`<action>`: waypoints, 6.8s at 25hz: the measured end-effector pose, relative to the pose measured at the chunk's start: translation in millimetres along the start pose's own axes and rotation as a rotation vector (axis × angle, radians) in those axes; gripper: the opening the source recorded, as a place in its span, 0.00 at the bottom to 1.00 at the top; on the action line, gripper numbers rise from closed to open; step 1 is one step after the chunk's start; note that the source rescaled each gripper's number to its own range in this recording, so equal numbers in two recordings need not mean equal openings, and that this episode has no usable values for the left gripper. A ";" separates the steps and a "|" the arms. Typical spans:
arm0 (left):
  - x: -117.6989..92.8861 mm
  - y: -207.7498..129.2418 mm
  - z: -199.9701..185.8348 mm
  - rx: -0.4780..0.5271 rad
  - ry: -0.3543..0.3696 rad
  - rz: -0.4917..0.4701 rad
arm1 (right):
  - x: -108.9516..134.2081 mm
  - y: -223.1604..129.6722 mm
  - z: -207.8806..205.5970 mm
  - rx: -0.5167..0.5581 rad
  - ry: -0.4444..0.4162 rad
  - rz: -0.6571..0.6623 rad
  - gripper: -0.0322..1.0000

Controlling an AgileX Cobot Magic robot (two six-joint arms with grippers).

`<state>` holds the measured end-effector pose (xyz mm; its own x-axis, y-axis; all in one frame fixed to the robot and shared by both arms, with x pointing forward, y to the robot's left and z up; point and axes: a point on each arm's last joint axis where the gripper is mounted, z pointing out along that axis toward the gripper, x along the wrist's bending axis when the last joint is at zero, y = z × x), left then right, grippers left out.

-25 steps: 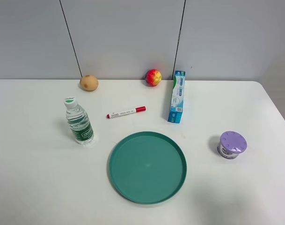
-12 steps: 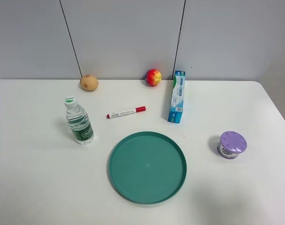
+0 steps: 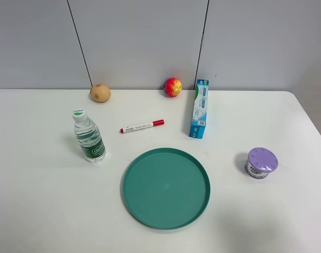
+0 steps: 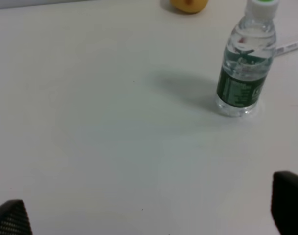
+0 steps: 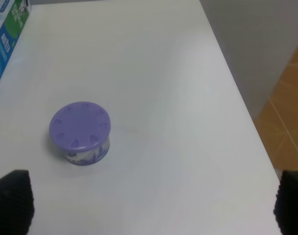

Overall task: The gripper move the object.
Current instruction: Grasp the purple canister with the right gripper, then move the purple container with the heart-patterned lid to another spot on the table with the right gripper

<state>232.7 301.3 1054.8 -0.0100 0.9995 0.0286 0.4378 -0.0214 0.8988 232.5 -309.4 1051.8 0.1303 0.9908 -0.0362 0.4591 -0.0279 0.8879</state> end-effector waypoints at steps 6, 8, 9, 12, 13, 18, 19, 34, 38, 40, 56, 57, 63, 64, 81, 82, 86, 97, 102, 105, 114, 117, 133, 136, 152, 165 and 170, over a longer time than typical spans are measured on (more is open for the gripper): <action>0.0 0.0 0.0 0.000 0.000 0.000 | -0.6 15.0 -3.3 0.100 -0.008 -0.007 1.00; 0.0 0.0 0.0 0.000 0.000 0.001 | 0.1 24.5 0.9 0.154 -0.009 -0.023 1.00; 0.0 0.0 0.0 0.000 0.000 0.001 | 0.6 29.4 5.2 0.192 -0.010 -0.032 1.00; 0.0 0.0 0.0 0.000 0.000 0.001 | 2.6 45.5 18.6 0.286 -0.011 -0.045 1.00; 0.0 0.0 0.0 0.000 0.000 0.001 | 3.4 51.0 24.3 0.317 -0.011 -0.050 1.00; 0.0 0.0 0.0 0.000 0.000 0.001 | 7.7 67.4 53.6 0.462 -0.009 -0.068 1.00; 0.0 0.0 0.0 0.000 0.000 0.001 | 8.7 69.3 59.7 0.491 -0.007 -0.071 1.00; 0.0 0.0 0.0 0.000 0.000 0.001 | 20.1 81.2 123.6 0.650 0.049 -0.143 1.00; 0.0 0.0 0.0 0.000 0.000 0.001 | 29.5 79.7 155.0 0.682 0.098 -0.095 1.00; 0.0 0.0 0.0 0.000 0.000 0.001 | 33.1 78.2 170.2 0.689 0.113 -0.075 1.00; 0.0 0.0 0.0 0.000 0.000 0.001 | 45.4 46.0 259.8 0.763 0.120 -0.059 1.00; 0.0 0.0 0.0 0.000 0.000 0.001 | 47.6 43.4 263.4 0.769 0.124 -0.064 1.00; 0.0 0.0 0.0 0.000 0.000 0.001 | 66.2 28.2 283.3 0.781 0.163 -0.086 1.00; 0.0 0.0 0.0 0.000 0.000 0.001 | 68.2 25.3 286.2 0.787 0.166 -0.090 1.00; 0.0 0.0 0.0 0.000 0.000 0.001 | 72.3 3.5 305.9 0.841 0.163 -0.099 1.00; 0.0 0.0 0.0 0.000 0.000 0.001 | 72.5 1.3 307.8 0.846 0.163 -0.100 1.00; 0.0 0.0 0.0 0.000 0.000 0.001 | 72.9 -5.0 311.9 0.867 0.161 -0.101 1.00; 0.0 0.0 0.0 0.000 0.000 0.001 | 73.2 -6.9 314.5 0.864 0.160 -0.100 0.03; 0.0 0.0 0.0 0.000 0.000 0.001 | 72.9 -8.0 312.8 0.891 0.159 -0.104 0.05; 0.0 0.0 0.0 0.000 0.000 0.001 | 72.9 -6.1 311.6 0.920 0.159 -0.106 0.05; 0.0 0.0 0.0 0.000 0.000 0.001 | 85.8 62.9 293.9 0.890 0.231 -0.250 0.05; 0.0 0.0 0.0 0.000 0.000 0.001 | 104.8 89.7 285.9 0.856 0.288 -0.338 0.05; 0.0 0.0 0.0 0.000 0.000 0.001 | 284.7 156.7 203.5 0.653 0.754 -0.860 0.05; 0.0 0.0 0.0 0.000 0.000 0.001 | 323.9 151.8 193.7 0.631 0.816 -0.932 0.05; 0.0 0.0 0.0 0.000 0.000 0.001 | 450.7 64.6 148.9 0.576 1.088 -1.270 0.05; 0.0 0.0 0.0 0.000 0.000 0.001 | 478.9 -3.4 164.9 0.548 1.184 -1.516 0.05; 0.0 0.0 0.0 0.000 0.000 0.001 | 487.3 -10.8 172.3 0.475 1.195 -1.509 0.05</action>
<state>232.7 301.3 1054.8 -0.0096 0.9995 0.0296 0.4378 -0.0224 0.8988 442.5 151.0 945.6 -0.9788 -0.1963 -0.0584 -0.2047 0.9444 0.2574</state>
